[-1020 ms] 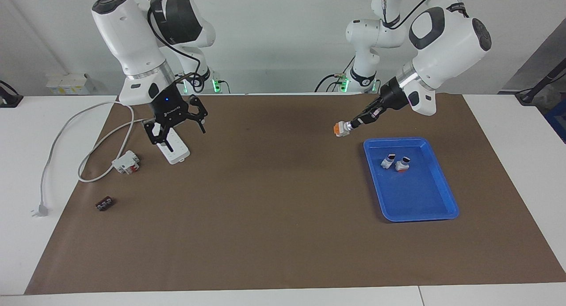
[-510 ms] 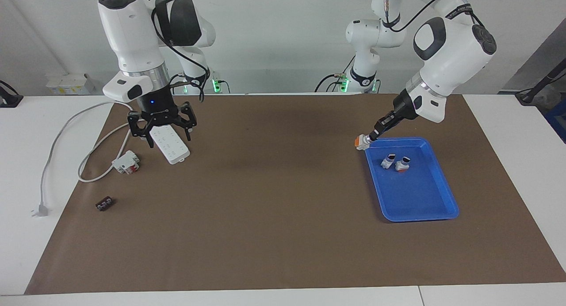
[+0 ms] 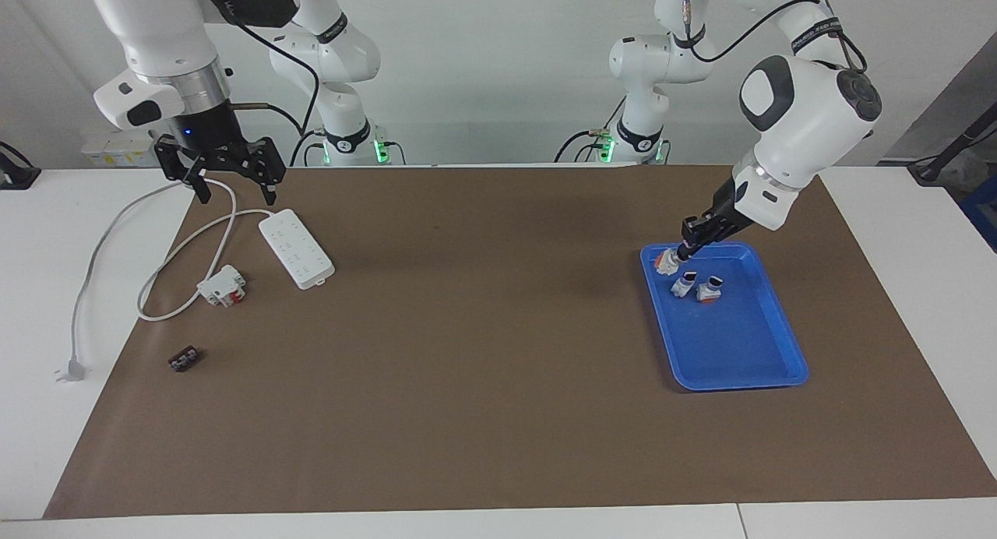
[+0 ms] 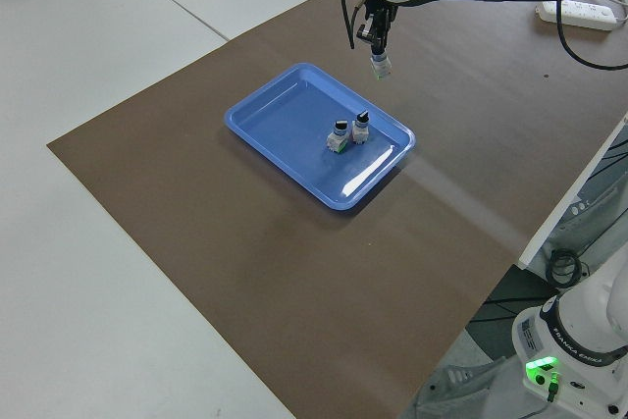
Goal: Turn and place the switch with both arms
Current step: 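Lower the switch into the blue tray with the left gripper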
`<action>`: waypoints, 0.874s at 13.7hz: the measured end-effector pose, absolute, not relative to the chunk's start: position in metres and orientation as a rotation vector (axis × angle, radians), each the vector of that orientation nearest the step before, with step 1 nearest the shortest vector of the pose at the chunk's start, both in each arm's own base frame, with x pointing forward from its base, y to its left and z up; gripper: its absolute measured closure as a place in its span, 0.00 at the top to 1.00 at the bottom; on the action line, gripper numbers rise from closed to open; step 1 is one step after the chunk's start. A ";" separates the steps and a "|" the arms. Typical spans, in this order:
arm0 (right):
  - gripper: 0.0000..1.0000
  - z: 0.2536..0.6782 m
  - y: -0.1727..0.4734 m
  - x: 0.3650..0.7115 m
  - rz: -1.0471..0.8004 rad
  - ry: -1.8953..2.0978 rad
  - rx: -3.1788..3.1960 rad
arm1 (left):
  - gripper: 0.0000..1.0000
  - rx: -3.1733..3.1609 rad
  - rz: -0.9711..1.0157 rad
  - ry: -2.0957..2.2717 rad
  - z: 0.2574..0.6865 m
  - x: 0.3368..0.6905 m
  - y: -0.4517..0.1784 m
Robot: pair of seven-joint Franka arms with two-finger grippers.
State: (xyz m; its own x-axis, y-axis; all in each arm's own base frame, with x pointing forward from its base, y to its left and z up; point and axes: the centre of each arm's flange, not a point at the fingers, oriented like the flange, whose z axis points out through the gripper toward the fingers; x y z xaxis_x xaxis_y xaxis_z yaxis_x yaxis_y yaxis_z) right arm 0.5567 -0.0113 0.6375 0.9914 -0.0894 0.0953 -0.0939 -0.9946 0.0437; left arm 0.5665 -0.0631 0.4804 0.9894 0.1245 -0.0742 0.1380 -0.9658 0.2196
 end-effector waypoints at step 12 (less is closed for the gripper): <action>1.00 0.638 -0.038 0.544 -0.053 -0.285 3.122 | 0.11 3.021 0.231 -0.241 0.400 0.612 -0.040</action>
